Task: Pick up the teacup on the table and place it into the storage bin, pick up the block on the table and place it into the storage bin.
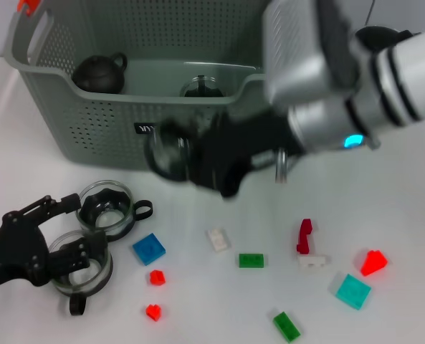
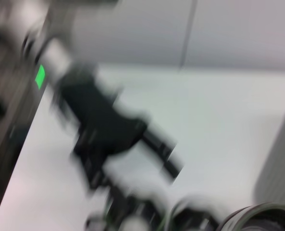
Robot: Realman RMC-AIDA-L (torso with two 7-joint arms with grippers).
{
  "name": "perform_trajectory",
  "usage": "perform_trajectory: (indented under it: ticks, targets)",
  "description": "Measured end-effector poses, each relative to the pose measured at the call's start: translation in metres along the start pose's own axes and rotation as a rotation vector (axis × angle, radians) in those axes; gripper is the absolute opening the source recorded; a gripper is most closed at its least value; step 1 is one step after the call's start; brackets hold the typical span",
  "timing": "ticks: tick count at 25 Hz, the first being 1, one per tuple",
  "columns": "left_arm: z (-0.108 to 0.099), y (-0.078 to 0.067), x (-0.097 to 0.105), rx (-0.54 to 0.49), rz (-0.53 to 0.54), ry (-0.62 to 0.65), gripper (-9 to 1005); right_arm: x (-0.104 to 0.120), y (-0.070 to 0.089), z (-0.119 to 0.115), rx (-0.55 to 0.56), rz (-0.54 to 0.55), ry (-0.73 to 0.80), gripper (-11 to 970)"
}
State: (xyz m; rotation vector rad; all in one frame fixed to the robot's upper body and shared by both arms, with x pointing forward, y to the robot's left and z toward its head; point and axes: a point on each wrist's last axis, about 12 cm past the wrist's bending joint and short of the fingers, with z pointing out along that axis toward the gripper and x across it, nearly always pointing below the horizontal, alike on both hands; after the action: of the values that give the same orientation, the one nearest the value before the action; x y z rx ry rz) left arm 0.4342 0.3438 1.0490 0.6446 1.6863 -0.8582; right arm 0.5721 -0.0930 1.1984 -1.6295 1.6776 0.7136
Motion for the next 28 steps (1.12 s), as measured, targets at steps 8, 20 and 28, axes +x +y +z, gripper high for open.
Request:
perform_trajectory:
  ticks: [8,20,28]
  targets:
    - [0.003,0.002,0.000,-0.005,0.002,0.005,872,-0.025,-0.033,-0.042,0.167,0.202,-0.408,56]
    - [0.006,0.002,0.000,-0.003,-0.011,0.001,871,-0.072,-0.113,0.009,0.408,0.407,-0.073,55]
    - [0.014,0.004,-0.002,0.015,-0.012,-0.005,871,-0.062,-0.129,0.039,0.550,0.453,-0.003,55]
